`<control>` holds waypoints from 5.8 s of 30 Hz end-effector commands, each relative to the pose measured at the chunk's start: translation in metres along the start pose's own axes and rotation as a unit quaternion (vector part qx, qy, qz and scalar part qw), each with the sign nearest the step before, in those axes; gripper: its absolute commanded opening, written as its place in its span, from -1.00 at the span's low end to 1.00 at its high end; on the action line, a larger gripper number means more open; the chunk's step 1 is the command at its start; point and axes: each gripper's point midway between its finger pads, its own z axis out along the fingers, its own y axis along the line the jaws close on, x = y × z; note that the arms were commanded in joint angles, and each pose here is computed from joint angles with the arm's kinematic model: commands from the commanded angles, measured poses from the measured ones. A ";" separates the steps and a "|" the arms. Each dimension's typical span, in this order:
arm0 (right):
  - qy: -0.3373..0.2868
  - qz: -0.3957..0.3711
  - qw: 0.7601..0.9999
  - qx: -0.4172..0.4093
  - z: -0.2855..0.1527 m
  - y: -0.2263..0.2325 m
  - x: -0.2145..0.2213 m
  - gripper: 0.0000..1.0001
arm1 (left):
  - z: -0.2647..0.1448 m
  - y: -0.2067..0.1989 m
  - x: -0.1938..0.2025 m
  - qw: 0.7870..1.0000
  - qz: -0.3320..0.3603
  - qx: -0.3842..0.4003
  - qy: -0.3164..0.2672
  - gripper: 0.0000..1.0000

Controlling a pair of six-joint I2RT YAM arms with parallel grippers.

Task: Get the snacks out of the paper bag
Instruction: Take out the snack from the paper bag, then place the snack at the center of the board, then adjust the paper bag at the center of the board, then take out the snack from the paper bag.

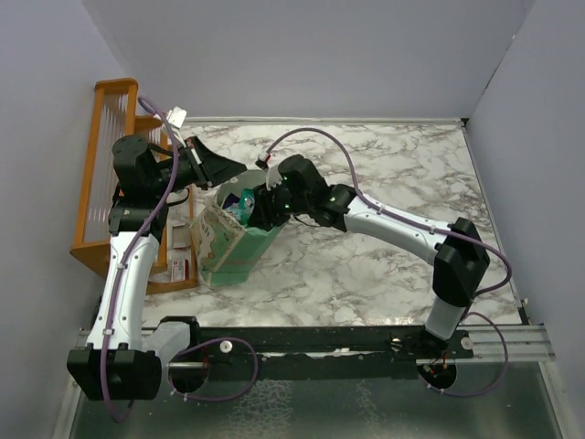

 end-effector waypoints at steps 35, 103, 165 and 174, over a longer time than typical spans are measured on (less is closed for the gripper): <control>-0.369 0.043 0.829 0.418 -0.261 -0.112 -0.041 -0.97 | 0.023 -0.015 0.071 0.996 0.003 0.009 0.091 -1.00; -0.209 0.199 0.957 0.038 -0.194 -0.240 0.029 0.43 | 0.009 0.004 0.075 0.993 0.011 -0.076 0.087 -1.00; -0.066 -0.037 0.992 0.104 -0.168 -0.100 0.087 0.17 | -0.005 -0.015 0.050 0.993 0.015 -0.107 0.042 -1.00; -0.114 -0.018 0.986 -0.120 -0.159 -0.005 0.058 0.27 | -0.004 -0.014 0.047 0.993 0.019 -0.108 0.035 -1.00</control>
